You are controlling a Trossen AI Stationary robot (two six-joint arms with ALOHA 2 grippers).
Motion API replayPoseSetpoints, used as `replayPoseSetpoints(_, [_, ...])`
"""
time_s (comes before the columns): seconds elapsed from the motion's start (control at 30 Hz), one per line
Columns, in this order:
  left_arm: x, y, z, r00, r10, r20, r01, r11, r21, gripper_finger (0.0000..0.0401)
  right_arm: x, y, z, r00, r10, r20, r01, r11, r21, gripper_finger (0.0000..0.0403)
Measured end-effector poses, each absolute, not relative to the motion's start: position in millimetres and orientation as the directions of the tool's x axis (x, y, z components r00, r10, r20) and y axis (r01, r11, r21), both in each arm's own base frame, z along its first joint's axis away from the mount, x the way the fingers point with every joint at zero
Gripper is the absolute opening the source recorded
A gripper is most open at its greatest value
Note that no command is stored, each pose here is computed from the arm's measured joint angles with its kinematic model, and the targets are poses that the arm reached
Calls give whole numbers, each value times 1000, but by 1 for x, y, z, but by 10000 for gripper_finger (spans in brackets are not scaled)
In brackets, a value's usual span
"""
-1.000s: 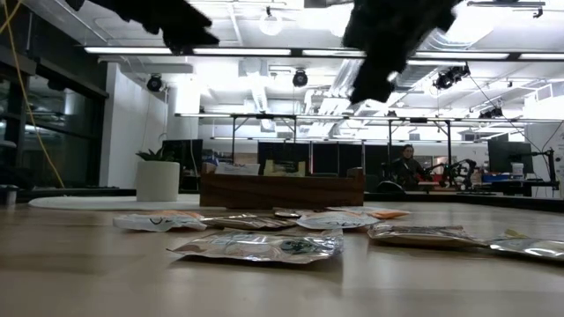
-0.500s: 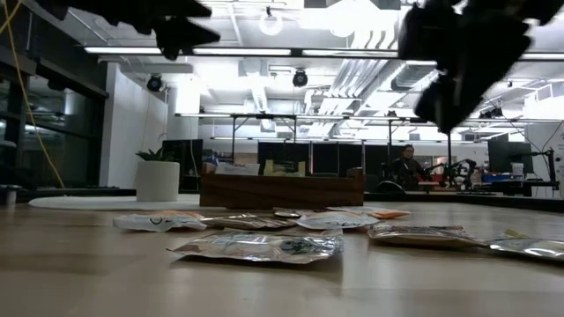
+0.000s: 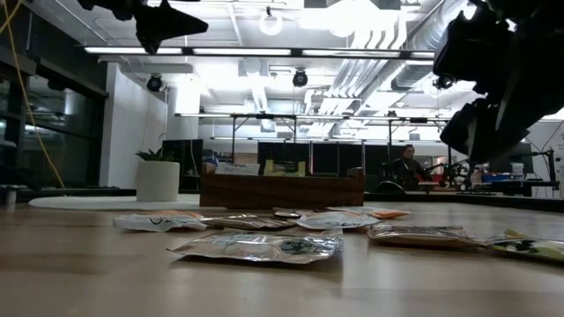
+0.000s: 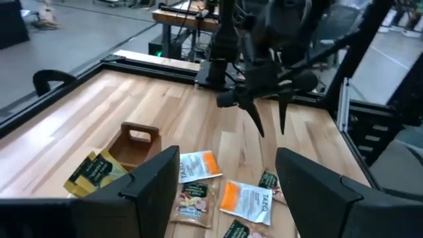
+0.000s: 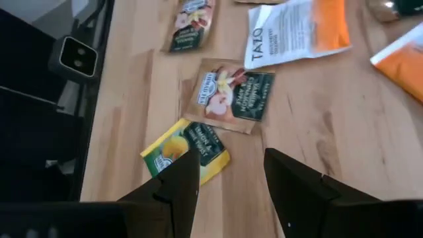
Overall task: Pick & Place Tea
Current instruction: Put the yellow tea bag into the middle section of the wooden organizer
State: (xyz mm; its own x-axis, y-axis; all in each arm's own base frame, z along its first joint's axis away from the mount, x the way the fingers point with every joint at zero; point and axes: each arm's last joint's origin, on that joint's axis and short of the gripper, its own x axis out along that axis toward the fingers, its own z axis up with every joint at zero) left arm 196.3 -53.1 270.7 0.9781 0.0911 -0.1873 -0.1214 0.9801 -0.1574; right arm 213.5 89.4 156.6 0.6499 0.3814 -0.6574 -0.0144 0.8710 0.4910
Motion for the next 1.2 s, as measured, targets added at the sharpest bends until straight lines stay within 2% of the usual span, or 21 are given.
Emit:
replayPoseSetpoints(0.23, [199,-61,270,982,83,-171,-113,979,-172,248,218,94,140,637,422,-645,-34,851,524,168])
replayPoseSetpoints(0.53, [205,-66,261,975,3,-220,-38,987,-155,248,226,99,118,593,458,-663,3,822,570,239])
replayPoseSetpoints(0.73, [206,-66,260,973,-15,-230,-19,989,-147,248,229,105,110,564,461,-685,3,828,561,256])
replayPoseSetpoints(0.93, [206,-66,260,972,-26,-233,-6,991,-134,248,241,117,116,522,471,-712,-100,862,497,257])
replayPoseSetpoints(1.2, [206,-67,260,971,-50,-234,18,990,-137,248,253,125,118,427,336,-840,-170,942,290,257])
